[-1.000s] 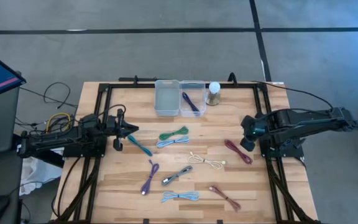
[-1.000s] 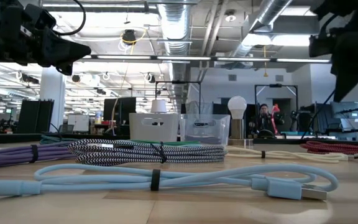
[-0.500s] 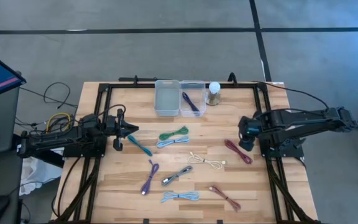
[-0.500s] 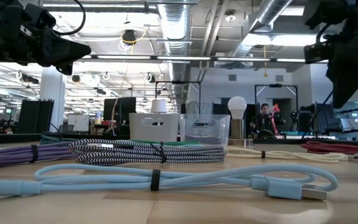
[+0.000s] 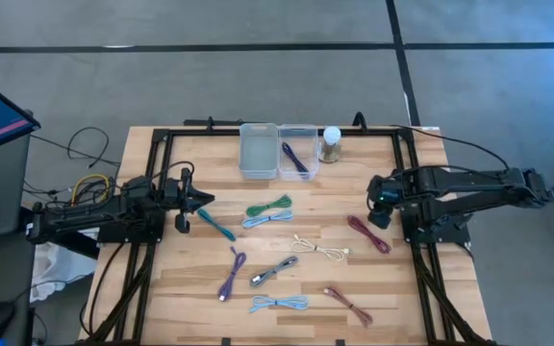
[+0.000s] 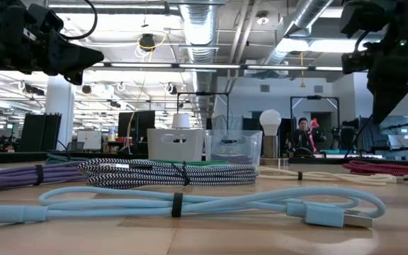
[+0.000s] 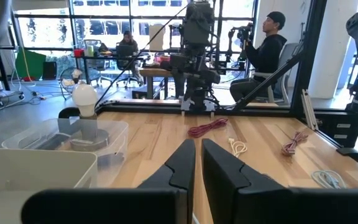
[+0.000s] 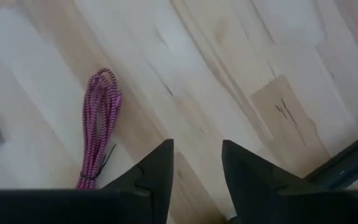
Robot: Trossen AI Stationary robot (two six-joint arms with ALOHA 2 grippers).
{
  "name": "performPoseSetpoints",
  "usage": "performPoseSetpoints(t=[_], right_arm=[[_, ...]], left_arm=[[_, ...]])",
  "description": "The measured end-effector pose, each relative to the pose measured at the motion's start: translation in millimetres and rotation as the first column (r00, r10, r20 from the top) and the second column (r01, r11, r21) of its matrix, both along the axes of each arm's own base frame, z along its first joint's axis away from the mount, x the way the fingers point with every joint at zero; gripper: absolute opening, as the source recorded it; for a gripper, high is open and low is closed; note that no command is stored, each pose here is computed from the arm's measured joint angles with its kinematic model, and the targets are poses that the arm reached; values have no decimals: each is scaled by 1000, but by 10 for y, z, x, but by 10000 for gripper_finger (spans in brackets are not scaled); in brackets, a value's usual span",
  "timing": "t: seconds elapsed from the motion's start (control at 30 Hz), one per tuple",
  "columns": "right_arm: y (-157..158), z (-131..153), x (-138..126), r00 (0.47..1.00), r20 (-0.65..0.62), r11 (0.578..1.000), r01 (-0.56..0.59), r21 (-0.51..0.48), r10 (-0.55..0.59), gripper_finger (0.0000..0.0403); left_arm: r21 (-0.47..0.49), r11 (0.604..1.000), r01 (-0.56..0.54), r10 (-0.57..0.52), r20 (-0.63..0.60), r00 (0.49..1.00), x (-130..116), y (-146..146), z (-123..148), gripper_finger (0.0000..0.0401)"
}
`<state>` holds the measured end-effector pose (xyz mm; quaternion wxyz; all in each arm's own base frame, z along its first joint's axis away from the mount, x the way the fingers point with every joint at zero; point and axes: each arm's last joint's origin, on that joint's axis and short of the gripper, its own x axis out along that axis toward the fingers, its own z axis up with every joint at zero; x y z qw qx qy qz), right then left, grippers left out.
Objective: Pick & Place USB Port
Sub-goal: Put the braided pink charger cable into the transparent bin
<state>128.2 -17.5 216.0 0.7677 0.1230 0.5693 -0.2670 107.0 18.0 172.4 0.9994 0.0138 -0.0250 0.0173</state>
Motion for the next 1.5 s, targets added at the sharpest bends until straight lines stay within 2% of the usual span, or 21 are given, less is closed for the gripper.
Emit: performPoseSetpoints(t=[0.17, 0.3, 0.4, 0.6, 0.77, 0.87, 1.07, 1.37, 1.5], right_arm=[[-57, -10, -16, 995, 8, 995, 97, 32, -97, 161], [-128, -51, -22, 976, -7, 976, 217, -10, -217, 186], [-173, -82, 21, 970, -14, 970, 244, 6, -244, 199], [-150, -173, 209, 989, -2, 972, 146, 186, -149, 197], [-26, -271, 332, 999, -31, 931, 50, 361, -42, 177], [58, -342, 382, 997, -77, 910, 24, 413, 9, 167], [198, -525, 484, 981, -185, 908, 23, 419, 61, 158], [325, -816, 640, 956, -276, 933, 3, 360, 104, 156], [356, -883, 659, 941, -316, 935, 1, 355, 119, 131]], left_arm=[[0, 1000, 0, 0, 0, 1000, 0, 0, 1, 27], [0, 1000, 0, 0, 0, 1000, 0, 0, 0, 27], [0, 1000, 0, 0, 0, 1000, 0, 0, 0, 27], [0, 1000, 0, 0, -1, 1000, 0, 0, -2, 27], [0, 1000, 0, 0, -1, 1000, 0, 0, -1, 27], [0, 1000, -1, 1, -2, 1000, 0, 0, -2, 27], [0, 1000, 0, 0, -2, 1000, 0, 0, -1, 27], [0, 1000, 0, 0, -2, 1000, 0, 0, -2, 27], [-1, 1000, 0, 0, -2, 1000, 0, 0, -2, 27]])
